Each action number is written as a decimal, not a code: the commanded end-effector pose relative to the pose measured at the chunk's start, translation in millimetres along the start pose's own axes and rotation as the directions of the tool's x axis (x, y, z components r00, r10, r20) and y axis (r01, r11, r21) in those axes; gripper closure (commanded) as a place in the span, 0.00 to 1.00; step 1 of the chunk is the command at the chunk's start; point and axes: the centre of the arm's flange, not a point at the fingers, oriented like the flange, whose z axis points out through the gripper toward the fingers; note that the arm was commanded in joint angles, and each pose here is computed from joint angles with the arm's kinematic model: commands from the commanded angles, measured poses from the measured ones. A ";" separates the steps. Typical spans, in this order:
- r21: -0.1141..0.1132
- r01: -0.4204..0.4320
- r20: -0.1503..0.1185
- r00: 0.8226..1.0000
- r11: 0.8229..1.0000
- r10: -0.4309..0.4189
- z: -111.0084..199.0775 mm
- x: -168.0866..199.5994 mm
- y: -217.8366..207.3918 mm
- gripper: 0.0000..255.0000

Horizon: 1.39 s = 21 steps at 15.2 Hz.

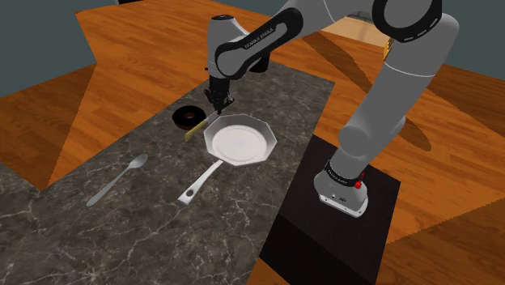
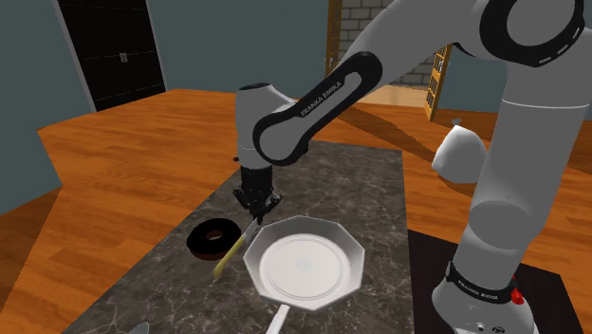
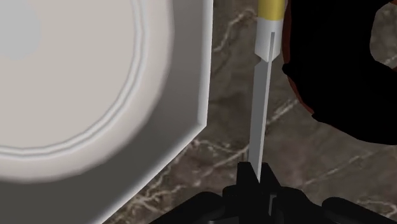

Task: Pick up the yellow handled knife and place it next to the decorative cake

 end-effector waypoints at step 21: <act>0.000 0.000 0.000 1.000 1.000 0.000 -114.8 -5.2 -2.3 1.00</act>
